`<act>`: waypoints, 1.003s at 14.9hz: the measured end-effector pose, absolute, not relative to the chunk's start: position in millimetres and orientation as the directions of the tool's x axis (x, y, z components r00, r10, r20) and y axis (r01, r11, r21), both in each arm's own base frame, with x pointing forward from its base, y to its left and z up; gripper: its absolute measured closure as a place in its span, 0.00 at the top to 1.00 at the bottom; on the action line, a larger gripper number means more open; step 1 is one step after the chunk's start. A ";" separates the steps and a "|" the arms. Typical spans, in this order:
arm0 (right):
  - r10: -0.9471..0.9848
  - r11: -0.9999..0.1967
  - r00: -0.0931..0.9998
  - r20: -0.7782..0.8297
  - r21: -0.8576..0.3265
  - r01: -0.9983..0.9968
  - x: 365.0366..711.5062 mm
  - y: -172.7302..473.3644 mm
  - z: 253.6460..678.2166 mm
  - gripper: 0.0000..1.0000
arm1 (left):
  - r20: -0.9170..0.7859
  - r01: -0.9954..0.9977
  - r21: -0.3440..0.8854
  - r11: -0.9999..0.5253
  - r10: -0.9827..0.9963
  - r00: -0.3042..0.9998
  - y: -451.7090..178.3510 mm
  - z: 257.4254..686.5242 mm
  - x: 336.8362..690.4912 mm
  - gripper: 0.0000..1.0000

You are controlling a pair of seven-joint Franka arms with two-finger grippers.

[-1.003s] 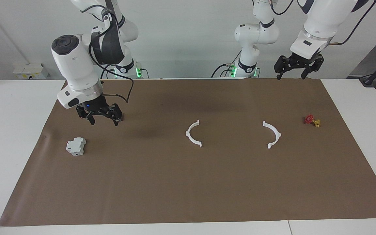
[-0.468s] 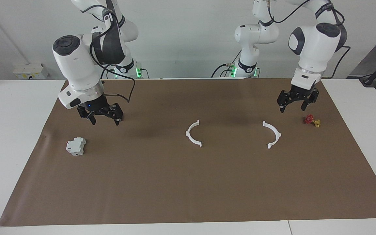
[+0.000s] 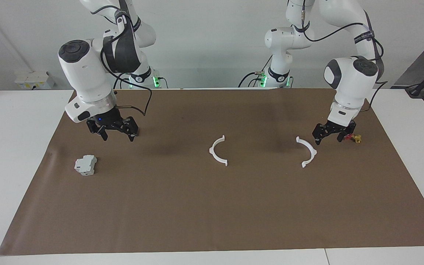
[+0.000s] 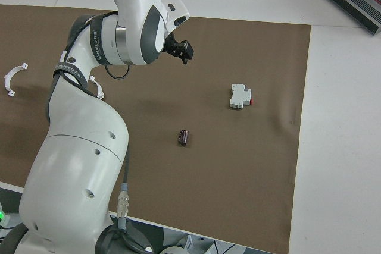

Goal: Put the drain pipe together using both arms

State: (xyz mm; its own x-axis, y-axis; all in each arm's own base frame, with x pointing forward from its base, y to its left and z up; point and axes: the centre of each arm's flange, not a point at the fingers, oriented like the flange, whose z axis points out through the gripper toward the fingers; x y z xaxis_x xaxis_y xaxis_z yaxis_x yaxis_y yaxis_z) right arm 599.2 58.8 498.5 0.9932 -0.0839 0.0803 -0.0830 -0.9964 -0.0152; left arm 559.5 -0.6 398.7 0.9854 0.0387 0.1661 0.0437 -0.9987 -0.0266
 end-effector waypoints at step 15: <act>-0.108 -0.994 0.992 0.067 -0.013 -0.108 599.1 43.9 497.8 1.00 | 0.122 0.152 -0.006 -0.988 0.150 0.981 -10.4 298.0 552.3 1.00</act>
State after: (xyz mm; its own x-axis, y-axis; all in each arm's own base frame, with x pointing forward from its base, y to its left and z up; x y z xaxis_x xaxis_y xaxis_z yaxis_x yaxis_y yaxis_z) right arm 599.1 43.9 497.8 0.9918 -0.1084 0.0674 -0.1078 -0.9941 -0.0126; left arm 552.3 -10.4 298.0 0.9811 0.1498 0.1221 0.1517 -0.9884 -0.0063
